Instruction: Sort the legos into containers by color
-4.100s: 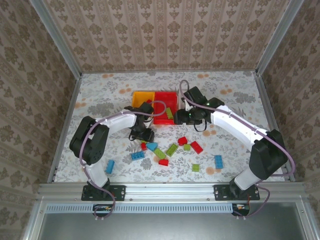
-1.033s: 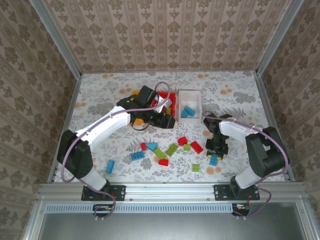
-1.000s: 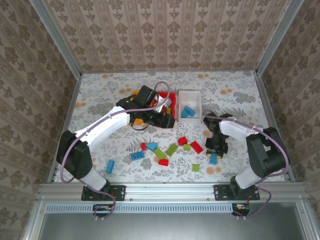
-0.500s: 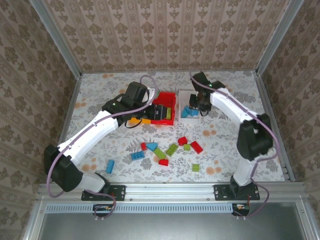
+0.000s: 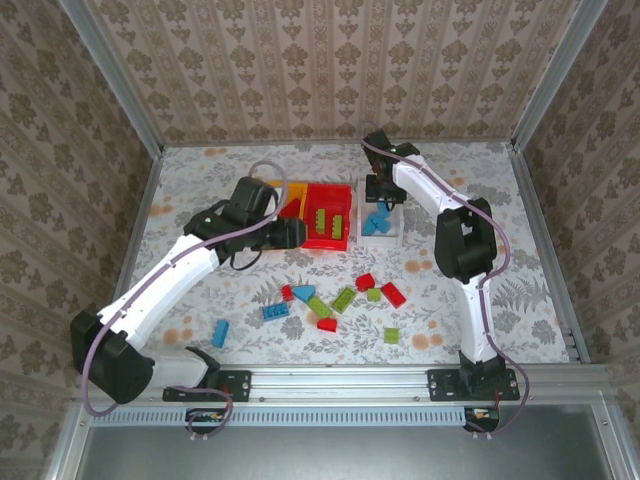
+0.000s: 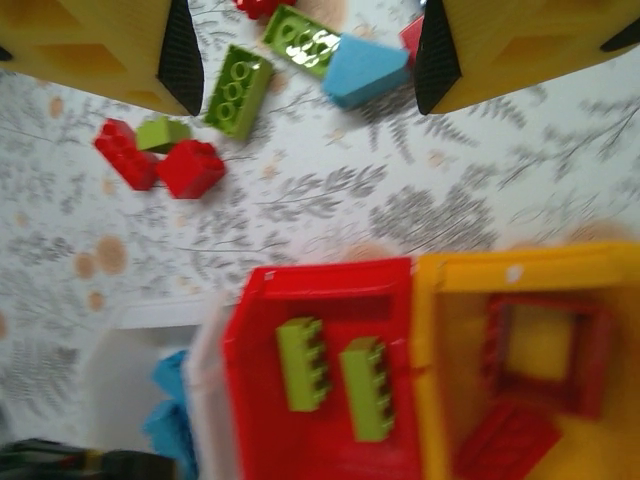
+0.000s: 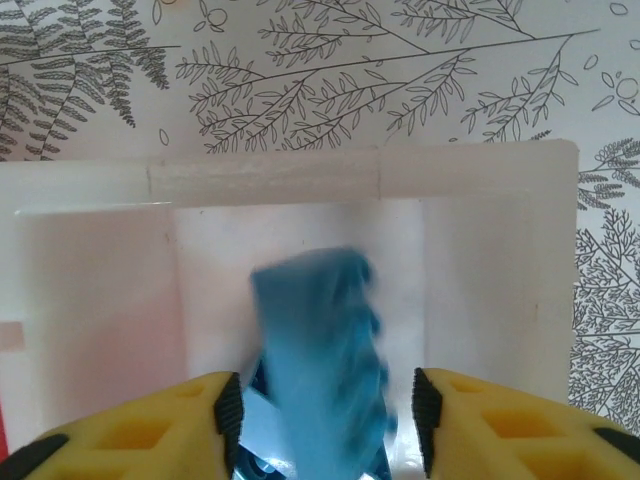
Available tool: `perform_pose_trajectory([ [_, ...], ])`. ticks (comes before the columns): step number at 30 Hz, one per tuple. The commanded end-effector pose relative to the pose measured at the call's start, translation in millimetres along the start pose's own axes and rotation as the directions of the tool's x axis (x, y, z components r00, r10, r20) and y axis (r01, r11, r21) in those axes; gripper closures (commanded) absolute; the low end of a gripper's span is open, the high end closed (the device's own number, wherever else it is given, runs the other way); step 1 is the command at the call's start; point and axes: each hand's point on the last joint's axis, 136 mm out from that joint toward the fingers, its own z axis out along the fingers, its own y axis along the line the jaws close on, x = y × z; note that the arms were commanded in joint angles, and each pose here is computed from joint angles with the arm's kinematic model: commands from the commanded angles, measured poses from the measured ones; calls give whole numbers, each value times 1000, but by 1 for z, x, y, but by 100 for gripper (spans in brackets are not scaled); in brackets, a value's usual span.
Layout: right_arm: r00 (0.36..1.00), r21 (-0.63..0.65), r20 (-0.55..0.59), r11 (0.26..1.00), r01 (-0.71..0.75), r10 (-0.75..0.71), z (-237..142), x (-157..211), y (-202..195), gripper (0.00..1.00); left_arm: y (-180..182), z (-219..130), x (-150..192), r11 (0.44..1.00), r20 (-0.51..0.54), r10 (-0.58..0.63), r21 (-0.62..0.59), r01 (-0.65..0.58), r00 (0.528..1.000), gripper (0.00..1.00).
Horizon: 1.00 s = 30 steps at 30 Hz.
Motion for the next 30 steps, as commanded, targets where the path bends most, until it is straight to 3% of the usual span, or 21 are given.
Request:
perform_pose_trajectory([
  [1,1000,14,6,1000,21,-21,-12,-3,-1,42,38,-5,25,987,-50,-112,-119,106,992,39],
  [6,996,-48,75,998,47,-44,-43,-13,15,39,62,-7,47,972,-89,-173,-178,156,981,38],
  [11,978,-140,186,983,119,-92,-90,-3,41,42,69,12,82,969,-235,-206,-181,166,950,38],
  [16,953,-317,251,916,247,-170,-121,54,77,41,67,40,109,964,-352,-254,-171,205,901,38],
  [22,950,-504,193,806,311,-246,-132,134,97,39,63,64,102,953,-378,-290,-197,229,879,35],
  [30,936,-678,127,660,324,-330,-145,190,109,37,65,88,105,934,-402,-337,-254,250,852,37],
])
